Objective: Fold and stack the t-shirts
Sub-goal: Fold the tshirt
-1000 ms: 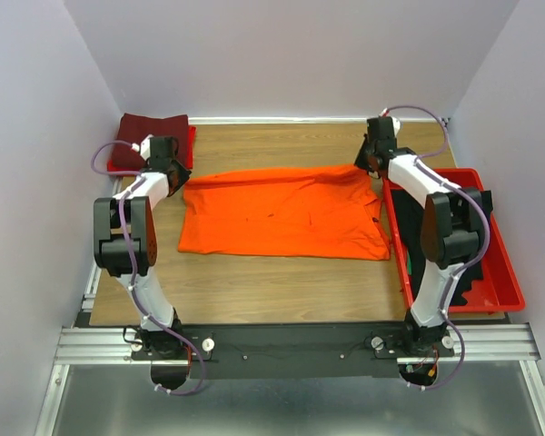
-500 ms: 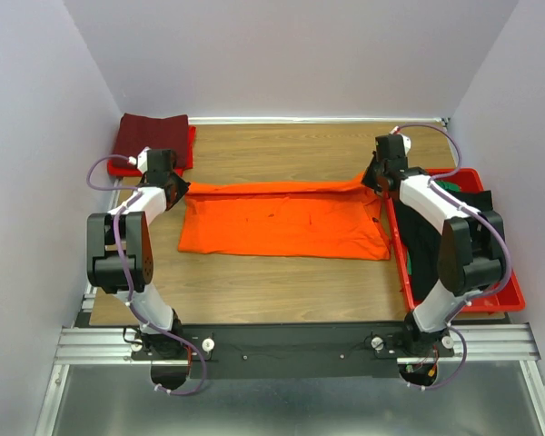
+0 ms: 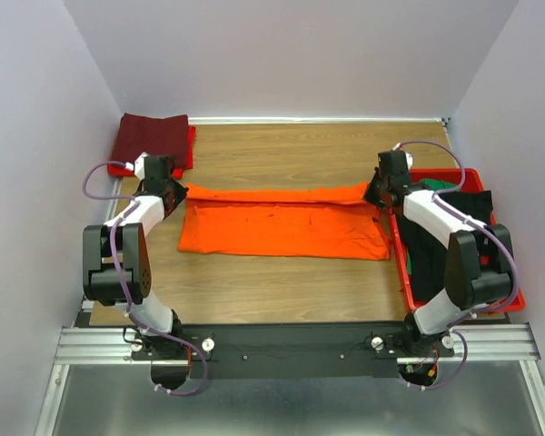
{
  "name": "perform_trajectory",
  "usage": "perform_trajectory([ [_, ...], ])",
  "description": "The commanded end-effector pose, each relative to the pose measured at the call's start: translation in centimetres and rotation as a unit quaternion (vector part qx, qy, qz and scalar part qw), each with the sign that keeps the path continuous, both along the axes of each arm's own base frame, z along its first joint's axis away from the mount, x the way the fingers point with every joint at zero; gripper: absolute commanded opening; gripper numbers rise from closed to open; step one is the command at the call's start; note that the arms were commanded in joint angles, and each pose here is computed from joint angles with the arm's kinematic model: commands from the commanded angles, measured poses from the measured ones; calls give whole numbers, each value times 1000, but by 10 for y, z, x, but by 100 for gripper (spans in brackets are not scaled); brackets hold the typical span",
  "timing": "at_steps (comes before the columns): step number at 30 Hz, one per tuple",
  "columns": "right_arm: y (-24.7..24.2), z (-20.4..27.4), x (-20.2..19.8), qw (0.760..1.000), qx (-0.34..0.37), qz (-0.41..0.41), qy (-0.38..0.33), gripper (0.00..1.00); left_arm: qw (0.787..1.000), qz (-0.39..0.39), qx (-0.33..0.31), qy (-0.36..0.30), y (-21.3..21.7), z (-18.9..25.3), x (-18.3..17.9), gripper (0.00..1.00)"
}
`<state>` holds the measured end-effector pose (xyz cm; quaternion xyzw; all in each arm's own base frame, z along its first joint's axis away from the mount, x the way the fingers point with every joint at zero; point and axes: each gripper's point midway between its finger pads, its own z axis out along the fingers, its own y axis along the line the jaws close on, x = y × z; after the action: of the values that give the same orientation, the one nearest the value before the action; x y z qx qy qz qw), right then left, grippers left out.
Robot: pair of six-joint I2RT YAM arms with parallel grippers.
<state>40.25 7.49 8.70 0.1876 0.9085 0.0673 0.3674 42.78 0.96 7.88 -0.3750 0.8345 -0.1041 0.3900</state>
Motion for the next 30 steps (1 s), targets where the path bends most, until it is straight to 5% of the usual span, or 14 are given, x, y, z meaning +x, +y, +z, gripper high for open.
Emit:
perform_trajectory([
  [1, -1, 2, -7, 1000, 11, -7, -6, 1, 1000, 5, 4, -13, 5, 5, -4, 0],
  [24, -3, -22, -32, 1000, 20, -10, 13, 1, 1000, -3, 2, 5, 2, -18, -17, 0],
  [28, -1, -27, -36, 999, 24, -7, 20, 17, 1000, -10, 0, -9, 0, -16, -17, 0],
  [30, 1, -21, -36, 999, 30, -2, 12, 33, 1000, -8, 1, -15, 1, -11, -20, 11],
])
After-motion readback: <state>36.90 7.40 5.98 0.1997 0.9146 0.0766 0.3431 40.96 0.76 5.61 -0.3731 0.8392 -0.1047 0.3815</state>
